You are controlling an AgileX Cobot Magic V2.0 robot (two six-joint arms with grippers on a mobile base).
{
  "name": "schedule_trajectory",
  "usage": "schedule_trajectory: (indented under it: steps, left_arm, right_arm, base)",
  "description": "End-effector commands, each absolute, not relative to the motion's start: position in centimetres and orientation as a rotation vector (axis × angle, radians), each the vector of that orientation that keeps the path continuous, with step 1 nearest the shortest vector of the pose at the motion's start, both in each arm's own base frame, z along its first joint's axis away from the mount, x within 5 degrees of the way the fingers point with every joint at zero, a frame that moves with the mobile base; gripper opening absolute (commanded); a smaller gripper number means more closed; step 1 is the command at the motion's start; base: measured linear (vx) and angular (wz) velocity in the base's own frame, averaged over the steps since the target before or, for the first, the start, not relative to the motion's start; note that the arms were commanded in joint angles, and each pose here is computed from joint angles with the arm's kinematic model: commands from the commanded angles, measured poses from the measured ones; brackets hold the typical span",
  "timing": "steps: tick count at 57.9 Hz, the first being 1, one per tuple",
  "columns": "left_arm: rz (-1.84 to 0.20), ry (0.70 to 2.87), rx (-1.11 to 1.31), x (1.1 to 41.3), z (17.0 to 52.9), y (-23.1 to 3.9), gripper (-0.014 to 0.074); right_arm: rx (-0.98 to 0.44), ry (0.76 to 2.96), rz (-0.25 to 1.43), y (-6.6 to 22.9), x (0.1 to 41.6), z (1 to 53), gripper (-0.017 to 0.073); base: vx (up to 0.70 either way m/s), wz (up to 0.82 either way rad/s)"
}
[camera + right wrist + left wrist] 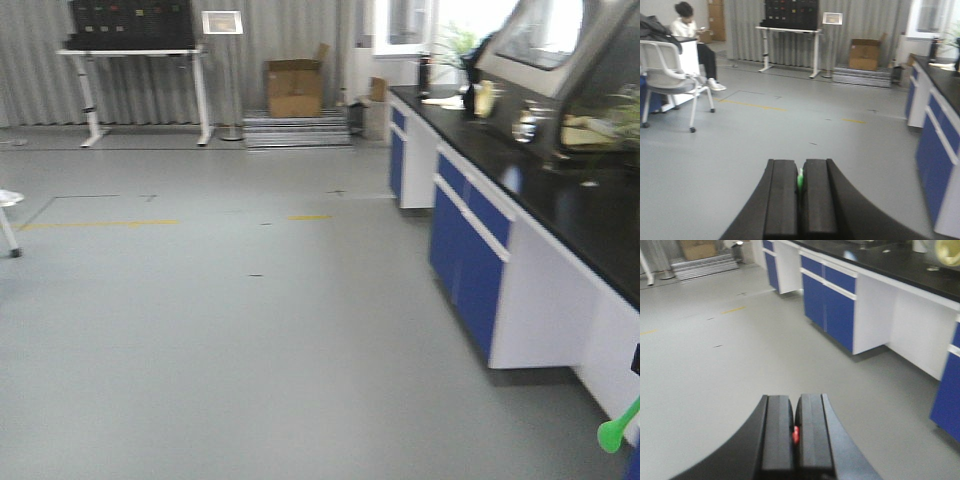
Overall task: Sort red and green spoons into left cabinet
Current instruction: 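Drive the base away from the bench carrying both spoons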
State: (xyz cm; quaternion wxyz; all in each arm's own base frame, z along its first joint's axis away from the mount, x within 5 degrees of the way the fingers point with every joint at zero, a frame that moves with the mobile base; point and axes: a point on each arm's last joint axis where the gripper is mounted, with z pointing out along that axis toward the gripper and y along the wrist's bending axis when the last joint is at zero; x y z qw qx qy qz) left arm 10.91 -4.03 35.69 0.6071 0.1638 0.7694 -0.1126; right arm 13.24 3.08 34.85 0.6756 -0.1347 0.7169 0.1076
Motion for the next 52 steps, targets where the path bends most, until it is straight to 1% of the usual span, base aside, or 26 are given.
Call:
schedule_trajectory:
  steps: [1,20,32,42,52]
  left_arm:
    - [-0.264,1.693,0.328,11.03,37.14,-3.87,0.0]
    - [-0.264,1.693,0.328,11.03,37.14,-3.87,0.0]
    - [-0.264,1.693,0.328,11.03,37.14,-3.87,0.0]
    - [-0.265,1.693,0.328,11.04,37.14,-3.88,0.0]
    - [-0.265,1.693,0.328,11.04,37.14,-3.88,0.0]
  right_arm:
    - [-0.263,1.573,0.246,2.91,13.2,36.02,-0.0004]
    - [-0.262,1.573,0.244,2.89,13.2,36.03,-0.0004]
    - [-0.261,1.572,0.244,2.89,13.2,36.03,-0.0004]
    - [-0.261,1.572,0.244,2.89,13.2,36.03,-0.0004]
    - [-0.261,1.572,0.244,2.89,13.2,36.03,-0.0004]
  base:
    - [0.31,0.54]
    - [0.36,0.54]
    - [0.4,0.43]
    - [0.44,0.22]
    - [0.47,-0.03]
